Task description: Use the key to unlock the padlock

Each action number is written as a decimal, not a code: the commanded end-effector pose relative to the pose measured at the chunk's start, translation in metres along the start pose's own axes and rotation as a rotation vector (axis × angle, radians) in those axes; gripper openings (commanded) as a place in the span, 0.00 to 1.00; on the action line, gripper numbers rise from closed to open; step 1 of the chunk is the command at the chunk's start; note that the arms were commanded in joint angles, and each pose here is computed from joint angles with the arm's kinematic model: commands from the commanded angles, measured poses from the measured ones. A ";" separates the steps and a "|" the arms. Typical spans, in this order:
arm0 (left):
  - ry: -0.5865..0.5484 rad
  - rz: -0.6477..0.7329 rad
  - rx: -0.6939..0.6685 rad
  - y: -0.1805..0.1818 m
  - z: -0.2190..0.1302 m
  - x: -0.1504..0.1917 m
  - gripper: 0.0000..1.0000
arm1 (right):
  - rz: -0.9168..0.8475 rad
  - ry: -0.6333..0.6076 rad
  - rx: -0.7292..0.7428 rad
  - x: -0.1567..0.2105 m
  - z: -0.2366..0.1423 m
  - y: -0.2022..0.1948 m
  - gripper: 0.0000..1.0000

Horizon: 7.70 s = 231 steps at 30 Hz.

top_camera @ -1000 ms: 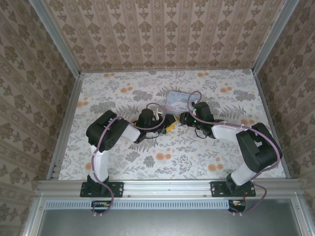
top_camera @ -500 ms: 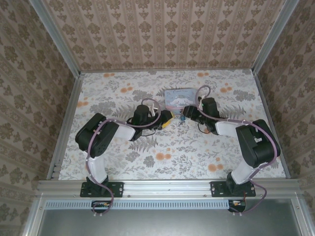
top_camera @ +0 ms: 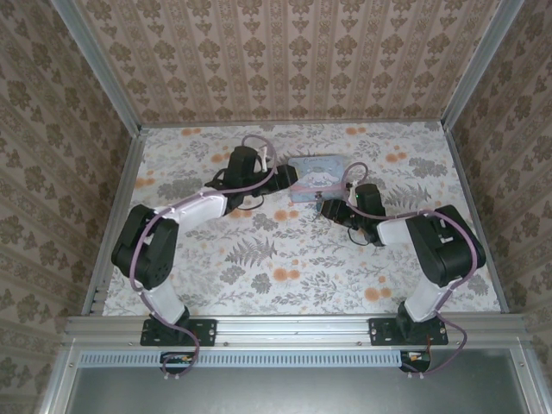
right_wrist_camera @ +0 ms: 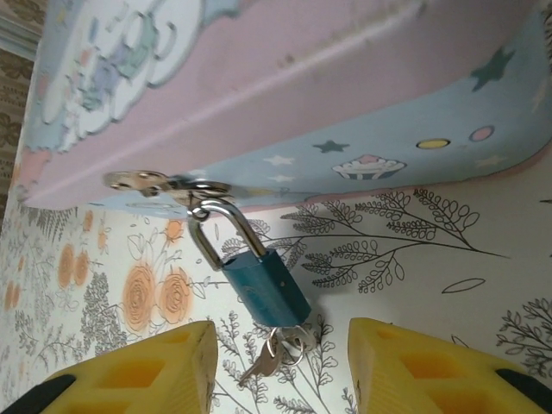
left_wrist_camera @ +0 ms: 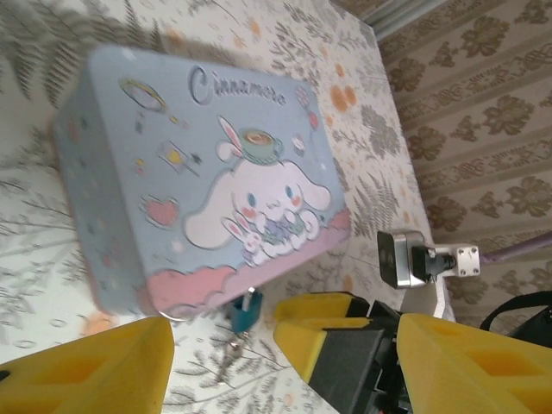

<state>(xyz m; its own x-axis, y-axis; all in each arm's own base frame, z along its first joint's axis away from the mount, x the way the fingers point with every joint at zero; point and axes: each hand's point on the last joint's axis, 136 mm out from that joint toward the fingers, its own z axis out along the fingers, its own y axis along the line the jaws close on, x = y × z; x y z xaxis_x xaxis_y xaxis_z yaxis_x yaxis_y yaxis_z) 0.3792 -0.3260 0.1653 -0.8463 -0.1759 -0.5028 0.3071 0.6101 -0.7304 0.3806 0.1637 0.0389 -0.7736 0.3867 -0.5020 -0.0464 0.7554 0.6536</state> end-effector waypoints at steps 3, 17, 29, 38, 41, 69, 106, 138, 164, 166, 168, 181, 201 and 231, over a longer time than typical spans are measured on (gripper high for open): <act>0.040 0.049 -0.122 0.031 -0.008 -0.006 0.70 | -0.029 -0.001 -0.043 -0.008 0.009 0.008 0.46; 0.020 0.033 -0.131 0.039 -0.005 -0.023 0.70 | -0.037 0.049 -0.057 0.004 0.024 0.008 0.39; 0.018 0.007 -0.139 0.050 0.001 -0.025 0.70 | -0.014 0.051 -0.061 0.008 0.032 0.006 0.19; 0.012 0.086 -0.208 0.050 -0.002 -0.033 0.70 | -0.006 0.038 -0.038 0.009 0.024 0.001 0.00; 0.026 0.170 -0.263 0.043 0.000 -0.033 0.70 | 0.002 0.033 -0.031 0.010 0.020 -0.002 0.00; 0.288 0.536 -0.550 0.054 0.061 0.037 0.70 | 0.145 -0.031 0.009 0.007 -0.002 -0.034 0.00; 0.395 0.549 -0.555 0.077 0.074 0.083 0.65 | 0.247 -0.085 -0.061 -0.047 0.007 -0.042 0.00; 0.443 0.524 -0.535 0.087 0.079 0.096 0.59 | 0.304 -0.111 -0.062 -0.090 0.005 -0.052 0.00; 0.425 0.507 -0.483 0.065 0.069 0.087 0.62 | 0.303 -0.092 0.054 -0.096 -0.031 -0.056 0.00; 0.404 0.500 -0.463 0.057 0.065 0.082 0.64 | 0.300 -0.092 0.038 -0.086 -0.040 -0.047 0.00; 0.378 0.494 -0.446 0.047 0.058 0.076 0.65 | 0.289 -0.083 0.026 -0.074 -0.047 -0.037 0.00; 0.162 0.378 -0.418 0.023 -0.009 0.015 0.69 | 0.164 0.068 -0.101 0.029 -0.032 0.062 0.00; 0.072 0.337 -0.462 0.032 -0.052 -0.010 0.72 | 0.240 0.098 -0.073 0.043 -0.017 0.035 0.53; -0.573 0.457 -0.858 0.078 -0.228 -0.116 1.00 | -0.105 -0.746 0.707 -0.159 -0.234 -0.084 0.99</act>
<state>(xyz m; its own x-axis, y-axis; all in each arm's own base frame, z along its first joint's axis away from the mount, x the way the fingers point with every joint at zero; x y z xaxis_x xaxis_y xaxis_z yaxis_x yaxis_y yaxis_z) 0.3978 -0.1059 0.2396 -0.4974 -0.0336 -0.8669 0.0220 0.9984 -0.0514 0.3618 -0.0576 0.1938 -0.2648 0.4654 -0.8445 0.3940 0.8516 0.3458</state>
